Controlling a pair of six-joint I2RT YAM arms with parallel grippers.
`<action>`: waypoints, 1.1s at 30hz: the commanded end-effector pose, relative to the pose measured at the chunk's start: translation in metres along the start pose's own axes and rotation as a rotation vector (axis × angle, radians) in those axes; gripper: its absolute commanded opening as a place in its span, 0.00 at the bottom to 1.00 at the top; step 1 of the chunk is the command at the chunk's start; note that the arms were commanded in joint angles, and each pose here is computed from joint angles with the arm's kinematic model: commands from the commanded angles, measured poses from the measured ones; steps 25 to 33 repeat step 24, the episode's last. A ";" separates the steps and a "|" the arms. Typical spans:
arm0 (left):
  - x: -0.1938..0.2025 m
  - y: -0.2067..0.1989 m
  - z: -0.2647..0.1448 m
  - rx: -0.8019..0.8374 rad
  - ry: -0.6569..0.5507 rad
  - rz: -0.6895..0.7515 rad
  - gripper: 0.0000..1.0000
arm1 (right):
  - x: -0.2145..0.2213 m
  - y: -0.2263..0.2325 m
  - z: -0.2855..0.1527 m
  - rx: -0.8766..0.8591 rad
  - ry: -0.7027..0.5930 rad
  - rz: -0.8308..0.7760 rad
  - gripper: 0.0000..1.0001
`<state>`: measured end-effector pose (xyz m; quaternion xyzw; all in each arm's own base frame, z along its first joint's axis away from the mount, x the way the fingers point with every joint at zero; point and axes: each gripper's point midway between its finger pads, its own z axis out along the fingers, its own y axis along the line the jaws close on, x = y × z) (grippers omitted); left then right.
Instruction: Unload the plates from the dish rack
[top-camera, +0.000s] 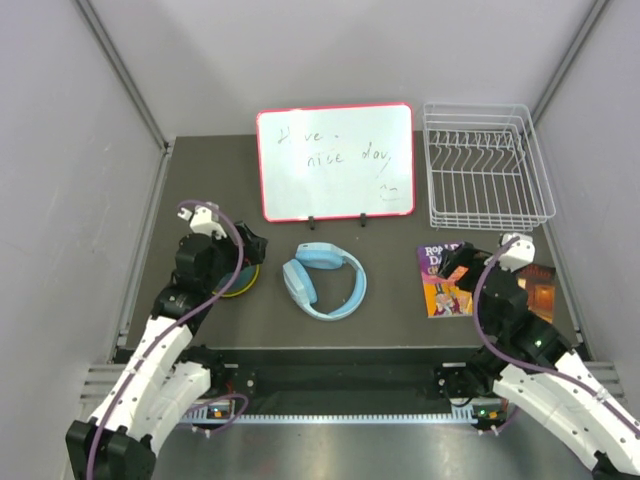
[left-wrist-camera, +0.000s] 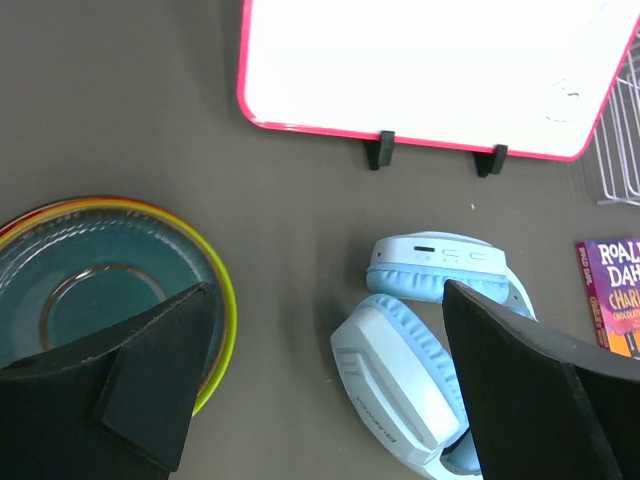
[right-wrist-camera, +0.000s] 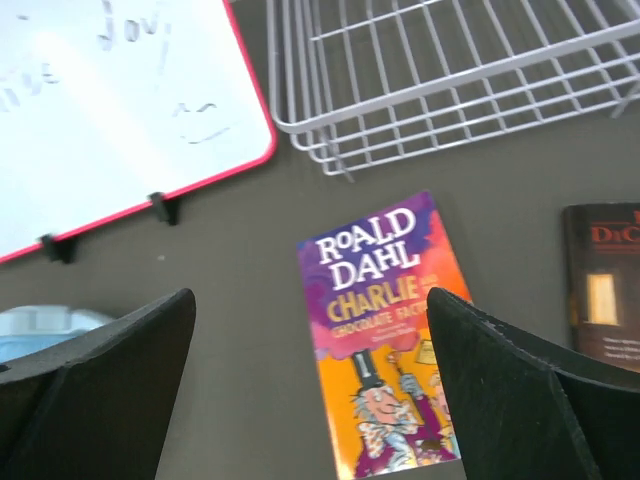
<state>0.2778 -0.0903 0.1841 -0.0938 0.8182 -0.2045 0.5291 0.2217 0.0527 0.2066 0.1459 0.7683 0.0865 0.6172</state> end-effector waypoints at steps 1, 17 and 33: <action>-0.037 -0.035 0.004 0.129 -0.113 0.076 0.99 | -0.011 -0.028 0.003 0.151 -0.105 0.043 1.00; -0.035 -0.052 0.002 0.075 -0.239 0.278 0.99 | 0.000 -0.010 0.039 0.137 -0.140 -0.195 1.00; -0.033 -0.054 0.005 0.089 -0.239 0.286 0.99 | 0.003 -0.017 0.036 0.117 -0.191 -0.202 1.00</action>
